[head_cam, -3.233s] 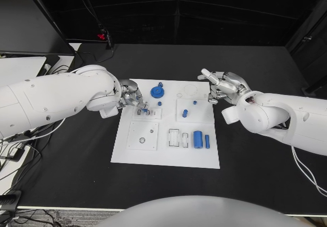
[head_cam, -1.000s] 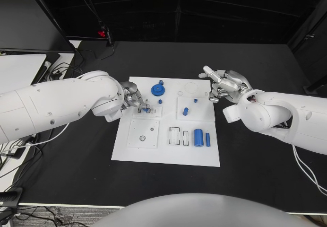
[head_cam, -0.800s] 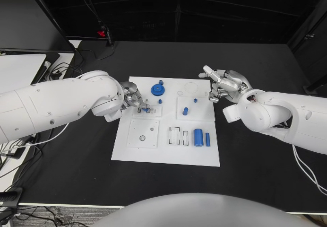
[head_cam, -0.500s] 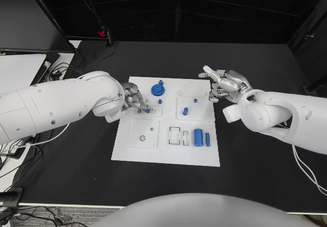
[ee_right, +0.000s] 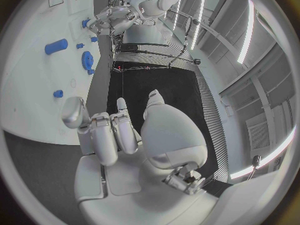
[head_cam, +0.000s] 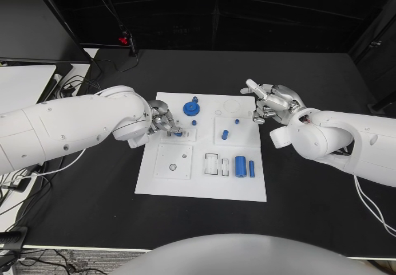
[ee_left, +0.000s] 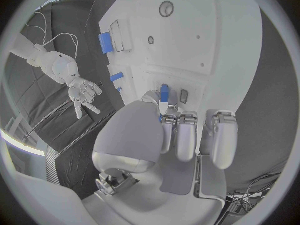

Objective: Assemble the parts on the task board

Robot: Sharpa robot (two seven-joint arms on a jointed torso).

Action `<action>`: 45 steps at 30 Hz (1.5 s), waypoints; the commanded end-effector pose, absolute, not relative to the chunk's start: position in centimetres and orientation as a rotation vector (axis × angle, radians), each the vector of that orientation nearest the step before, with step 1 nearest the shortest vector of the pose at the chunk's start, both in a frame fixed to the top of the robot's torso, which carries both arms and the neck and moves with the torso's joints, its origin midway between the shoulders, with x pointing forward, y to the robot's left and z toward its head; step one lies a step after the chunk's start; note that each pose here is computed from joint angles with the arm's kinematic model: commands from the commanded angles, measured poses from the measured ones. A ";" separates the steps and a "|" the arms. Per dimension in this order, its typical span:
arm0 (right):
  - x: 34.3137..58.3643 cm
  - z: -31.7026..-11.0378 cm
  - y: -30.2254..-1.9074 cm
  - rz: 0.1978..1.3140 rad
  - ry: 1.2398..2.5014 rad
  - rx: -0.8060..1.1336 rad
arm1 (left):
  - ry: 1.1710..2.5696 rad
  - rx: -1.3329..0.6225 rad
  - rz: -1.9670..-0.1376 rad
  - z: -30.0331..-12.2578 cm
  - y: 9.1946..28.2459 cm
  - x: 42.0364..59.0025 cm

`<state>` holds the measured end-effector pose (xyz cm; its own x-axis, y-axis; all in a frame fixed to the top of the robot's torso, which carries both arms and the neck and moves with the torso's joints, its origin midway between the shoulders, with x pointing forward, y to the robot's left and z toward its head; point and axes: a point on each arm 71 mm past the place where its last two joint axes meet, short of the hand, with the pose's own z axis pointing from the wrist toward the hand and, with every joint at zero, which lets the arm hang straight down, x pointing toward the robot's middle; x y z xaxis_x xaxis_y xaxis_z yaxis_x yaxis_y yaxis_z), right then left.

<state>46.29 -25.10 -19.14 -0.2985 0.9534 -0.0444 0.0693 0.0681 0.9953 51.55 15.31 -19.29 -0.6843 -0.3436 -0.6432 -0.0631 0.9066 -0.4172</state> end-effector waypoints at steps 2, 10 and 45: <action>46.3 -19.0 -25.0 1.362 1.511 1.060 | 2.325 -0.280 -0.446 -19.6 15.3 51.4; 46.3 -19.0 -25.0 1.362 1.511 1.060 | 2.315 -0.259 -0.430 -19.5 15.4 51.5; 46.3 -19.1 -25.1 1.354 1.514 1.065 | 2.251 -0.251 -0.472 -19.2 15.3 51.5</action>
